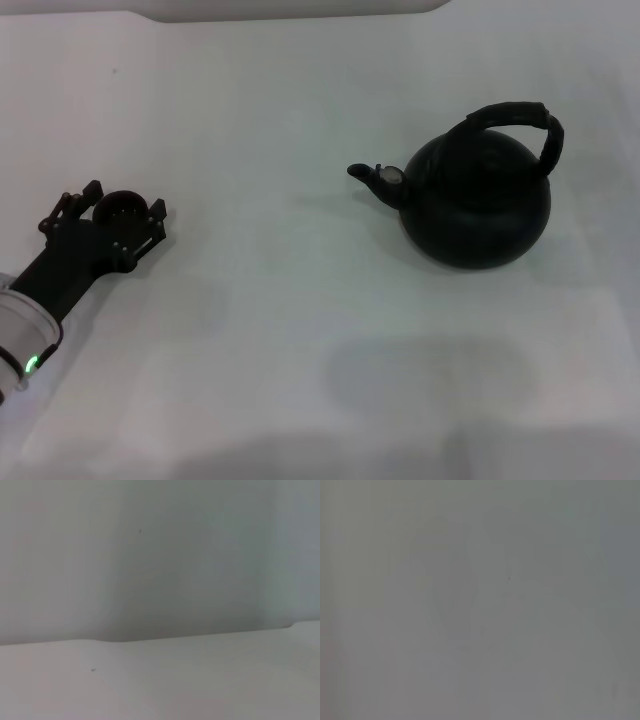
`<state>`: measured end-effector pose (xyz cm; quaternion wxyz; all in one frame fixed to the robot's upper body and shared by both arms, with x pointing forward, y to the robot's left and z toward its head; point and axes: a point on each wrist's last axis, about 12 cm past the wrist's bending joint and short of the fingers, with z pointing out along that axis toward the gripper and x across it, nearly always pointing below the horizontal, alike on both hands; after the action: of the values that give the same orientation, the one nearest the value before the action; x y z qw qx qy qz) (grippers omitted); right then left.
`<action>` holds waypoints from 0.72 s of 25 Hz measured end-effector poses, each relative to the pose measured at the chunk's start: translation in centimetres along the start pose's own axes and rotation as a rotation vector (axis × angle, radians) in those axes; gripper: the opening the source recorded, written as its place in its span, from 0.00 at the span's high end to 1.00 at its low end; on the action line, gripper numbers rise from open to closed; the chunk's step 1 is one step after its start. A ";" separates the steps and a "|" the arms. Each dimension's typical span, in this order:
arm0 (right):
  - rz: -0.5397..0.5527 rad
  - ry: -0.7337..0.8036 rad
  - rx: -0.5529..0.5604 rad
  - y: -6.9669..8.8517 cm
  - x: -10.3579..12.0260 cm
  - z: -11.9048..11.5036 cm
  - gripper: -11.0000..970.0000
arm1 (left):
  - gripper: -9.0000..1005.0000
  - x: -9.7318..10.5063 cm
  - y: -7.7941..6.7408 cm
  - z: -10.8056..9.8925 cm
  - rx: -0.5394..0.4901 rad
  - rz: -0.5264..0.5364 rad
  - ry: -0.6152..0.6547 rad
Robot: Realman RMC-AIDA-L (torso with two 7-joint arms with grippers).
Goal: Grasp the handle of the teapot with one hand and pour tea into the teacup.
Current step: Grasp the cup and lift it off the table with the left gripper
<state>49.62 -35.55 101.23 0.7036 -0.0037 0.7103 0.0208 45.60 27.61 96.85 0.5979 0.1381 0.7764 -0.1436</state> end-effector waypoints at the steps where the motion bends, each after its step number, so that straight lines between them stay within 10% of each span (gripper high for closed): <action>1: 0.000 0.000 0.000 0.0 0.0 0.0 0.33 | 0.12 0.0 0.1 0.0 0.000 0.003 0.001; 18: 0.001 -0.002 -0.002 0.0 0.0 0.1 0.33 | 0.12 0.0 -0.1 0.2 0.019 0.017 0.015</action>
<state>49.72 -35.50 101.28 0.7043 -0.0040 0.7096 0.0218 45.75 27.43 96.77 0.5919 0.1515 0.7783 -0.1447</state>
